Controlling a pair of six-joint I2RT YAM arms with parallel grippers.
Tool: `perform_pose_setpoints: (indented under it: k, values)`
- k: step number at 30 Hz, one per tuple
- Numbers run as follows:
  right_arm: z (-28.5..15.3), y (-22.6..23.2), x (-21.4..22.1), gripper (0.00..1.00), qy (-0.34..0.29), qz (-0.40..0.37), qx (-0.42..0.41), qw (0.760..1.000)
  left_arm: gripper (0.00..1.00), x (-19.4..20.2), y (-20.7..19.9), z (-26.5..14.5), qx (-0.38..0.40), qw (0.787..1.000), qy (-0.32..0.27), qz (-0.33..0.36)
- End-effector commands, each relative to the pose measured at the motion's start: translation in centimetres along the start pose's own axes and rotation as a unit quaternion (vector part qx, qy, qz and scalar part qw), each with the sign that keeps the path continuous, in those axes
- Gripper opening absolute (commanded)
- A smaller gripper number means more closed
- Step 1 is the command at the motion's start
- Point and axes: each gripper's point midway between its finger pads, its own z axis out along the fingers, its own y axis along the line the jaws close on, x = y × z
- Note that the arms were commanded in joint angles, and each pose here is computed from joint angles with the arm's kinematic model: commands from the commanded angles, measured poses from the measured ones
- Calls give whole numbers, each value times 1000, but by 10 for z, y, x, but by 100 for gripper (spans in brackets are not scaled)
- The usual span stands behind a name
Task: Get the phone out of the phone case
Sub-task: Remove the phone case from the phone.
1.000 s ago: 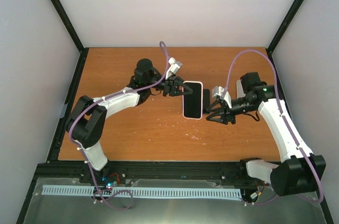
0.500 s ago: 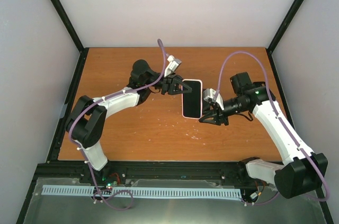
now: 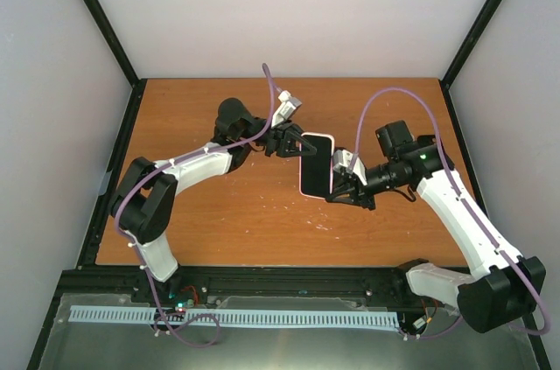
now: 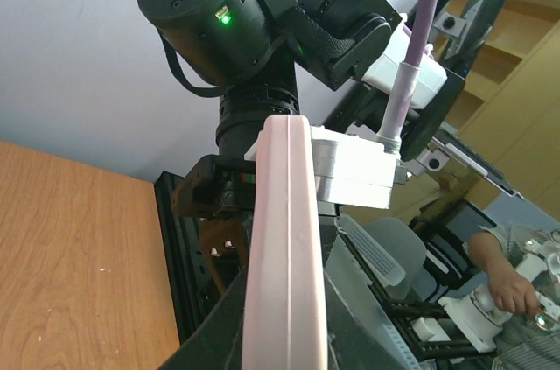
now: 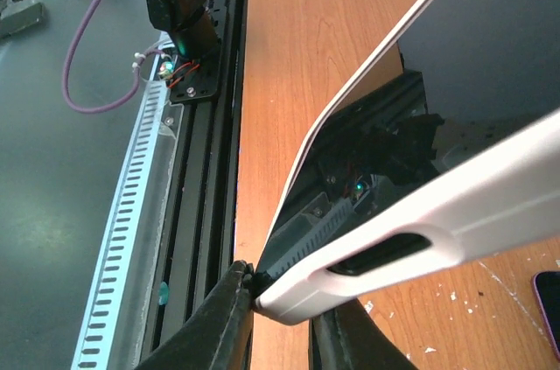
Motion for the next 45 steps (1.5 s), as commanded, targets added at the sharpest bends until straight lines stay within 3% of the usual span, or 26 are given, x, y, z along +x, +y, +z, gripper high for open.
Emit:
perform_pose_setpoints:
  k: [1,12,28,34,45]
  values:
    - [-3,5,-9,10,7,-94,24,995,0,-16,-6,3,8,1000,-1,-6]
    - [-6,6,-33,10,19,-184,39,982,0,-14,-16,14,31,998,30,-37]
    - [-14,-10,-57,10,16,-245,103,964,0,-7,-16,28,49,995,63,-67]
    - [-20,-50,-75,5,2,-200,192,961,0,-2,-18,34,60,993,75,-73]
    - [-34,-91,-101,12,-75,-90,276,954,0,16,-13,40,63,992,76,-79]
